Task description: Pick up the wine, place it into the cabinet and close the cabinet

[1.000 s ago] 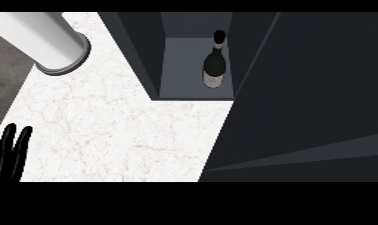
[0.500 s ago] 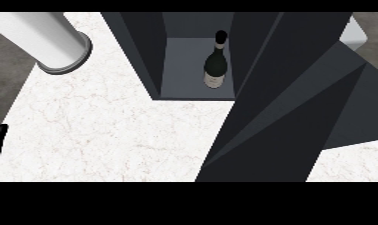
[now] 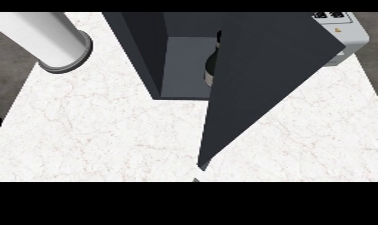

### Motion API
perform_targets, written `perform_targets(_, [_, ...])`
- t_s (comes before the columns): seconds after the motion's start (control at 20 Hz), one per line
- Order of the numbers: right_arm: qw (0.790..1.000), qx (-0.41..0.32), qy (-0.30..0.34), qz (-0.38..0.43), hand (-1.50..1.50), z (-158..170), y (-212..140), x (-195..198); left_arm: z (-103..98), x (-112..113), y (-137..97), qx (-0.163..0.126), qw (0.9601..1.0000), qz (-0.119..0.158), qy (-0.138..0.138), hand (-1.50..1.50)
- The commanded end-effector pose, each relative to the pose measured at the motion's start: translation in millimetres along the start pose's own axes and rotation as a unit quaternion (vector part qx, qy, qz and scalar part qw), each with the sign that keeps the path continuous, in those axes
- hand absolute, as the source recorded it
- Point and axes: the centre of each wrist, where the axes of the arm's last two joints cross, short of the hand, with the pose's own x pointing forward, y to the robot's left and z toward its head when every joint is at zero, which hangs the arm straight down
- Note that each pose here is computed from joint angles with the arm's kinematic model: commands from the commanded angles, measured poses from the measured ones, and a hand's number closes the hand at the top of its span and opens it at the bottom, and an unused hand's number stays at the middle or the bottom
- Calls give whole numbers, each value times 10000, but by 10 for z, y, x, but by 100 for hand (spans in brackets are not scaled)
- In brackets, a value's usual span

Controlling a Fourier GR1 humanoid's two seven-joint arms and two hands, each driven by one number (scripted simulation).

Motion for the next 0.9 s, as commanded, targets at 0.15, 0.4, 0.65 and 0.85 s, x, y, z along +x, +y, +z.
perform_targets(0.15, [9975,562,-339,-256,150,-353,304,170,-19,-119,-68,-88,9998,131,96,-150])
perform_targets(0.4, [9975,452,-325,-441,150,-654,186,230,-164,-49,-118,1,9998,197,7,-150])
perform_targets(0.65, [9983,197,-487,-252,150,-1216,164,358,-96,-109,-116,-17,9999,152,15,-150])
perform_targets(0.85, [9986,28,-524,-89,150,-1685,109,488,-256,-176,-49,36,9999,149,0,-150])
